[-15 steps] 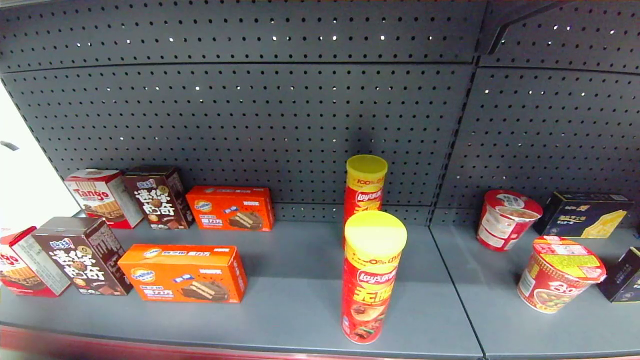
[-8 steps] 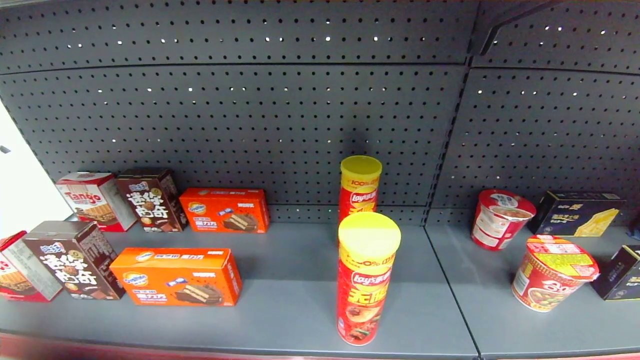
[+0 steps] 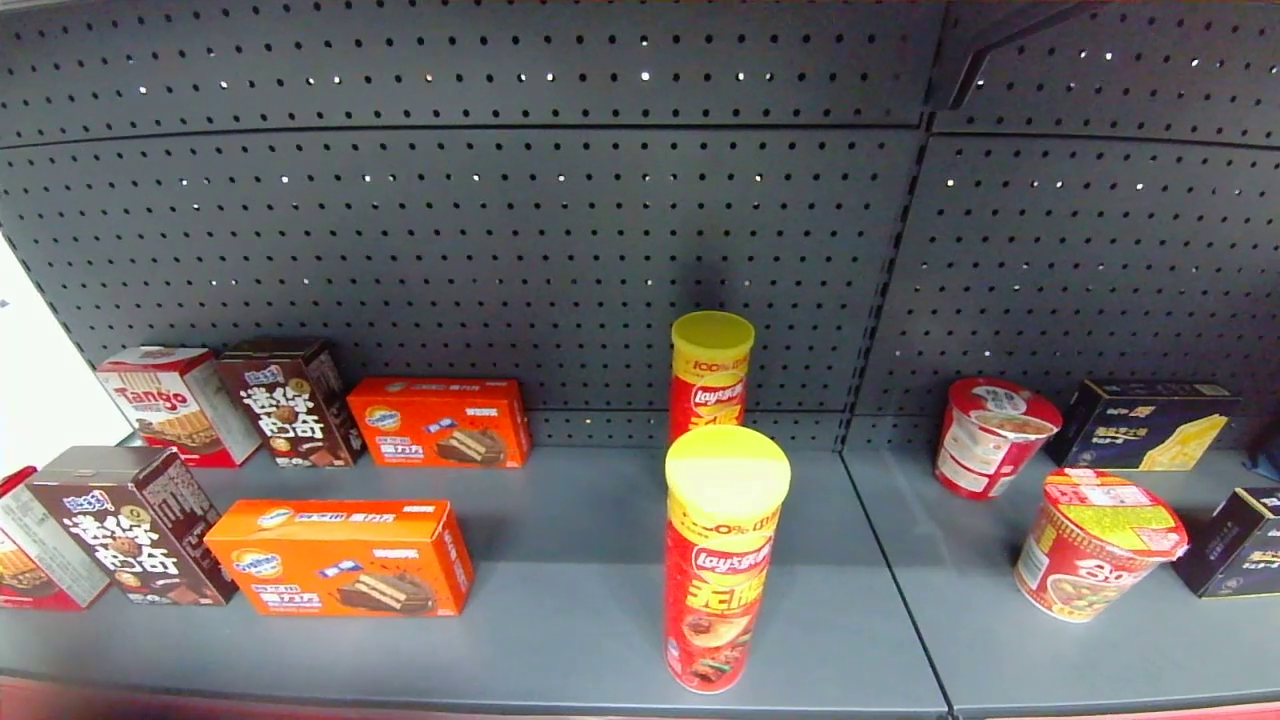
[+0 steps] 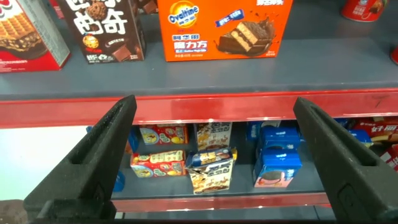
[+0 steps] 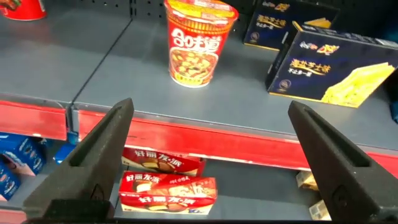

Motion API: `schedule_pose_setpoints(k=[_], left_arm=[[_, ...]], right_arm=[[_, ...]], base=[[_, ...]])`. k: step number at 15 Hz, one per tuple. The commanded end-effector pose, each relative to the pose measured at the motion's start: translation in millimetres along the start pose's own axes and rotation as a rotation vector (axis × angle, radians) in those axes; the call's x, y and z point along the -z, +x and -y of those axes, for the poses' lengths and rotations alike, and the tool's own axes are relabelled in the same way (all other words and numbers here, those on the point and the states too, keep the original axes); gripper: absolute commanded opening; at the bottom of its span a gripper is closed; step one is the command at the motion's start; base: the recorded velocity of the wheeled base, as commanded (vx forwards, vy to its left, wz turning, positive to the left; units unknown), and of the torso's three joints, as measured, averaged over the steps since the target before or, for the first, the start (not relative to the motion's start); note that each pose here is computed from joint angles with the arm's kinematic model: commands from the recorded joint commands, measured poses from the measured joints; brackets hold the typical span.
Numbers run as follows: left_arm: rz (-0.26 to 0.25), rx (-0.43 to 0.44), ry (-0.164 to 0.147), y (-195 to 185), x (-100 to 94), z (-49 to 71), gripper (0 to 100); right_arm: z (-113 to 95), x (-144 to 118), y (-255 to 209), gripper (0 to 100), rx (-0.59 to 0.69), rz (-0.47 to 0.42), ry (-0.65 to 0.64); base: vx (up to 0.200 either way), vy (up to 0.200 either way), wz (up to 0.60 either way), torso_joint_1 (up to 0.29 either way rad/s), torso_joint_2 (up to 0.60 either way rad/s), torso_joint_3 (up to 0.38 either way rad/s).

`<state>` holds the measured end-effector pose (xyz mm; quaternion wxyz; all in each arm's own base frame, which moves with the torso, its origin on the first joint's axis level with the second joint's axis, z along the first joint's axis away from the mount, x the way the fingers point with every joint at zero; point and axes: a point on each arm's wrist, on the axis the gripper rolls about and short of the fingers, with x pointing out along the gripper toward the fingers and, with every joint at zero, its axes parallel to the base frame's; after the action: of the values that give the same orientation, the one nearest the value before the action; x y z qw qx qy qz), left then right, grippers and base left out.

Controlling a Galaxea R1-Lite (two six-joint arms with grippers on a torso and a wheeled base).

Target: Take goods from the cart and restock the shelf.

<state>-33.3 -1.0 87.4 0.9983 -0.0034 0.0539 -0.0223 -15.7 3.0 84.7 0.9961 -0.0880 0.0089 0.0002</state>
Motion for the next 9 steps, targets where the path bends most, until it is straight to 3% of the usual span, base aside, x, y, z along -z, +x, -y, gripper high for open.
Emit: schedule_pose_setpoints(k=[1,9], left_arm=[[0.002,-0.002,0.000,0.0,-0.2,0.0,100],[0.001,-0.002,0.003,0.0,0.4,0.0,100]], right_arm=[[0.0,-0.1,0.5,100,-0.004,-0.005,0.002],[-0.3,0.2,0.5,100,-0.014,-0.003,0.094]], base=[[0.000,0.000,0.00,0.000,0.00,0.000],[0.000,0.000,0.00,0.000,0.00,0.000]])
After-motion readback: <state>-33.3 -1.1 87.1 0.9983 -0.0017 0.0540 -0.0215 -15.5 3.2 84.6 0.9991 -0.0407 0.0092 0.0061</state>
